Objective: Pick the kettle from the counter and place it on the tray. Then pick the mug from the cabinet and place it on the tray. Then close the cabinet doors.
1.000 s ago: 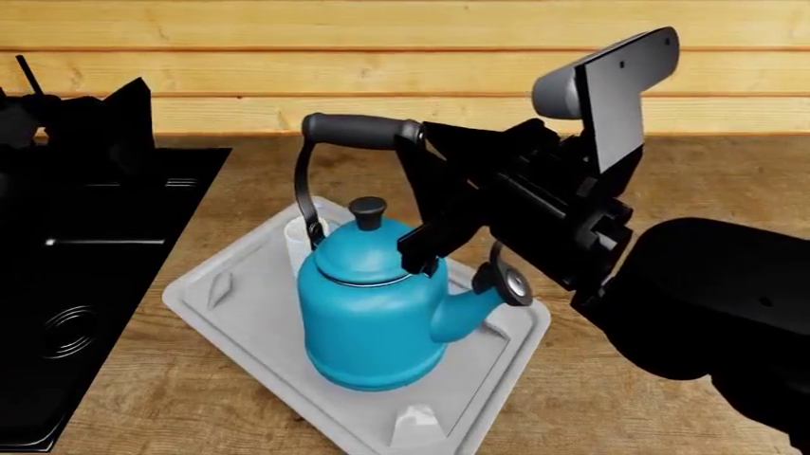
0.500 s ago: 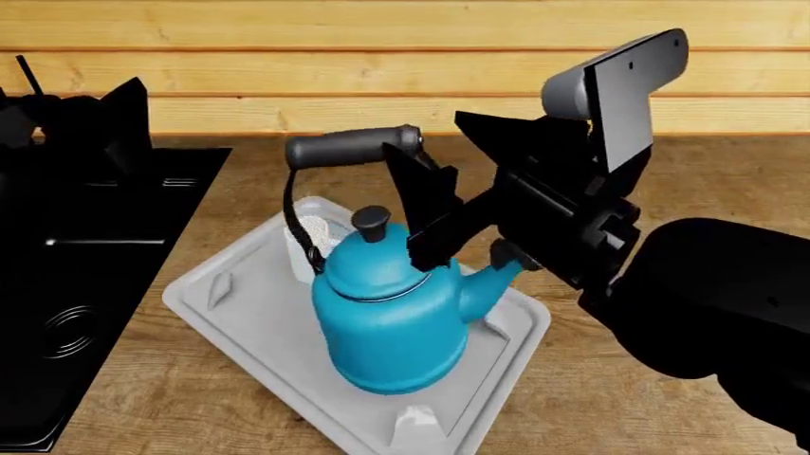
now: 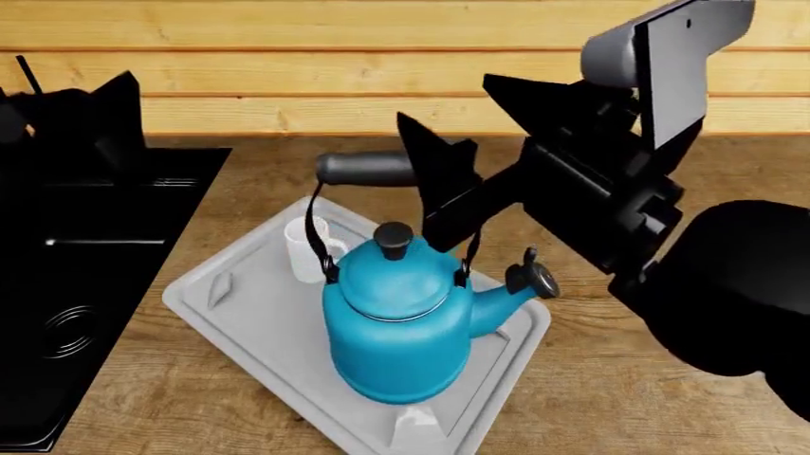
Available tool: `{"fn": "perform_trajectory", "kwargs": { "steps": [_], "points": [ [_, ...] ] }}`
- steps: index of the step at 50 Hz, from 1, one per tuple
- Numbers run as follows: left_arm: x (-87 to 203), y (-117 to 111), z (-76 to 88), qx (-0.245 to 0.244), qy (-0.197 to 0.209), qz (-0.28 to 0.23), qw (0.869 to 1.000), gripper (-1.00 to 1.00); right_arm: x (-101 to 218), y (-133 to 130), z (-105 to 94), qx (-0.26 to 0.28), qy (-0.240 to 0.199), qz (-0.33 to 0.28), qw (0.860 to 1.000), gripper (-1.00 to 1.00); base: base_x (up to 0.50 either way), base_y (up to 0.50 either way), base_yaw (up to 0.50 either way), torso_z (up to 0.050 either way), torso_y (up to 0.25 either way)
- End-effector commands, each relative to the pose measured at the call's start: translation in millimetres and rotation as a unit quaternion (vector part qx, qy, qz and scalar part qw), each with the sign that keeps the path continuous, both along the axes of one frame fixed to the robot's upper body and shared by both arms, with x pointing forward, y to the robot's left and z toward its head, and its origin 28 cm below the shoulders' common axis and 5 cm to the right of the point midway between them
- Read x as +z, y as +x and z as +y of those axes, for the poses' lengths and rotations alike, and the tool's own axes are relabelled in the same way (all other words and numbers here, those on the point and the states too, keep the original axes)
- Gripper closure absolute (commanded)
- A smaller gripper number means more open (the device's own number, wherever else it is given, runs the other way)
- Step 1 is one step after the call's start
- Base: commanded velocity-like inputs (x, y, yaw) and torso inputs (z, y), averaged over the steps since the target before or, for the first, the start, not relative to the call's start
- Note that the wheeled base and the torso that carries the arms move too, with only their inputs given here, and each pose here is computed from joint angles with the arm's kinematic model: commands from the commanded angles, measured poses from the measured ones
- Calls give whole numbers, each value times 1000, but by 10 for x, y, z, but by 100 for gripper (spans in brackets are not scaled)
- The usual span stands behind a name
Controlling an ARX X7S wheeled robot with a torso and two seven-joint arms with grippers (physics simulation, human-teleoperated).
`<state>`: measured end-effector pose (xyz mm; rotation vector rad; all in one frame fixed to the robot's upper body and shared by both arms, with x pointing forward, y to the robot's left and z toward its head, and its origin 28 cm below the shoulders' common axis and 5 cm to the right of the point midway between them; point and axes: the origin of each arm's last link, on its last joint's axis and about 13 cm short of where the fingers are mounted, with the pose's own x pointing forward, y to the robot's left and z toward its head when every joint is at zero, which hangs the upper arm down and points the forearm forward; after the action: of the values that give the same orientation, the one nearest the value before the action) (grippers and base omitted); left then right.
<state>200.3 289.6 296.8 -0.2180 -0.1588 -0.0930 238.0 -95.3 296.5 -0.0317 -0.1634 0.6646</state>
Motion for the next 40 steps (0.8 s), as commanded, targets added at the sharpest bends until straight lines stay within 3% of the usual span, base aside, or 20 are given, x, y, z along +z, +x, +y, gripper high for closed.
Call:
{"fn": "perform_trajectory", "kwargs": {
  "steps": [1,11,16,23,28,40],
  "points": [
    [49,-33,-2,0,-2,-8,1000,-100,283,-183,-55,-32,14,-60,998,-100,0,0,0,0,0],
    [207,-145,-1,1,-8,-39,999,-100,646,-456,-165,-126,52,-138,981,-100,0,0,0,0,0],
    [322,-246,4,9,-12,-71,997,-100,703,-616,-227,-184,56,-180,965,-100,0,0,0,0,0],
    [437,-402,-34,27,2,-123,992,-100,704,-812,-309,-238,65,-194,950,-100,0,0,0,0,0],
    [494,-474,-72,41,16,-163,986,-100,664,-900,-372,-261,64,-202,942,-100,0,0,0,0,0],
    [548,-531,-135,38,25,-189,981,-100,676,-992,-452,-288,72,-208,932,-100,0,0,0,0,0]
  ]
}}
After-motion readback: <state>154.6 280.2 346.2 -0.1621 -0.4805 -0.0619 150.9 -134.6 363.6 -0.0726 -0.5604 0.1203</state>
